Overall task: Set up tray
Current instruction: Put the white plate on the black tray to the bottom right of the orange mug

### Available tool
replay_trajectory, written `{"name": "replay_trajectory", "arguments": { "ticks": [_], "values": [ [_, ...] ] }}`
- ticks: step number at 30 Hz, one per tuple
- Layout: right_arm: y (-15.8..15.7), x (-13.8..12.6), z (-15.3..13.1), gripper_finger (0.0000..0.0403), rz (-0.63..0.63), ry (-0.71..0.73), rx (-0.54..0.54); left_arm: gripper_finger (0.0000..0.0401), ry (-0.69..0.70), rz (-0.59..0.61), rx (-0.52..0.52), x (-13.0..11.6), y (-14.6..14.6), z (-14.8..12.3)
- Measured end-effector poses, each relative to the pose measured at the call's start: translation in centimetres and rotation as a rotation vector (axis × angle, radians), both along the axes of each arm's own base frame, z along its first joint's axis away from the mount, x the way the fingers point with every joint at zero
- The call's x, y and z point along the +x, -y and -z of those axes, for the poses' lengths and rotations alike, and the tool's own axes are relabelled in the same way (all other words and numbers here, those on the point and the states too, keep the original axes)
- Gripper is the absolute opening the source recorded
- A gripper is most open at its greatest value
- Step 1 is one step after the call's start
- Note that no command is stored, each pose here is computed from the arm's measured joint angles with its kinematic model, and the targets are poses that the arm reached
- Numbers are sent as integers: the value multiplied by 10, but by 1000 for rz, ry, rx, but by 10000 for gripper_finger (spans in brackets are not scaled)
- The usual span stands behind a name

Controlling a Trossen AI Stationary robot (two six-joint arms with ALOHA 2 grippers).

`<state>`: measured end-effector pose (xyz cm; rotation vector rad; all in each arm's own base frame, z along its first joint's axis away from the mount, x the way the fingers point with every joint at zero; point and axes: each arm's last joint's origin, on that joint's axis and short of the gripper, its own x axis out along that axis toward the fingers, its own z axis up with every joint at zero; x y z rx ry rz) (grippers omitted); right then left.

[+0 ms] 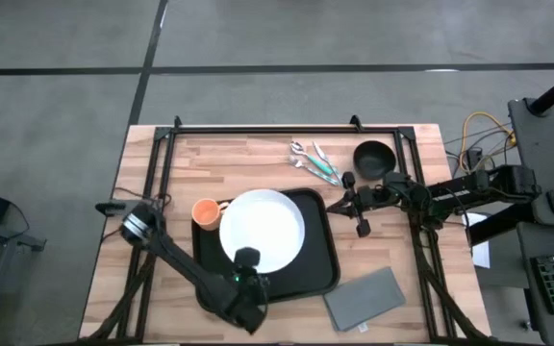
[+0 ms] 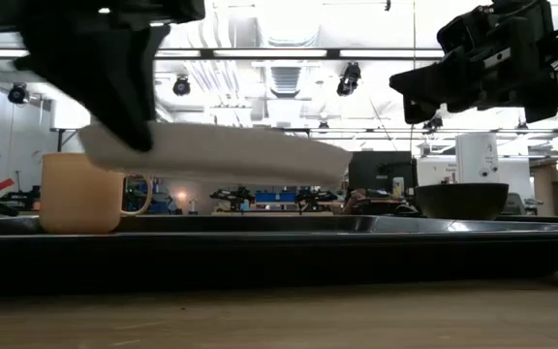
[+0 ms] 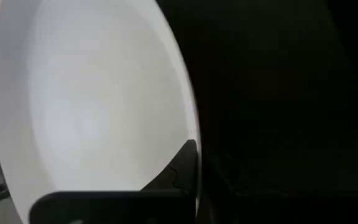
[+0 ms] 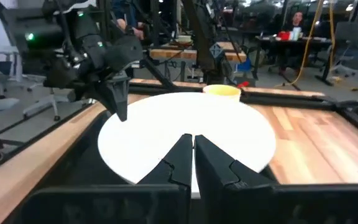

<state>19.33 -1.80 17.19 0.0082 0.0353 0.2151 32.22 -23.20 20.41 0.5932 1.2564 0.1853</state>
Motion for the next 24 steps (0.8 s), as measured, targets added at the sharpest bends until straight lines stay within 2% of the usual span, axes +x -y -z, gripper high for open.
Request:
{"name": "replay_trajectory", "arguments": {
  "ticks": [5,8,13,18,24],
  "values": [
    [-8,0,0,9,-52,2,-5,0,-26,6,31,-6,32,11],
    [-12,1,0,9,-74,8,-23,0,-7,0,13,-14,44,11],
    [-13,1,-1,9,-72,15,-27,0,19,-48,-16,-29,52,13],
    [-13,1,-1,9,-71,15,-28,0,22,-27,-48,-37,62,19],
    [-13,1,-1,9,-70,15,-27,0,32,-63,-84,-45,67,28]
  ]
}}
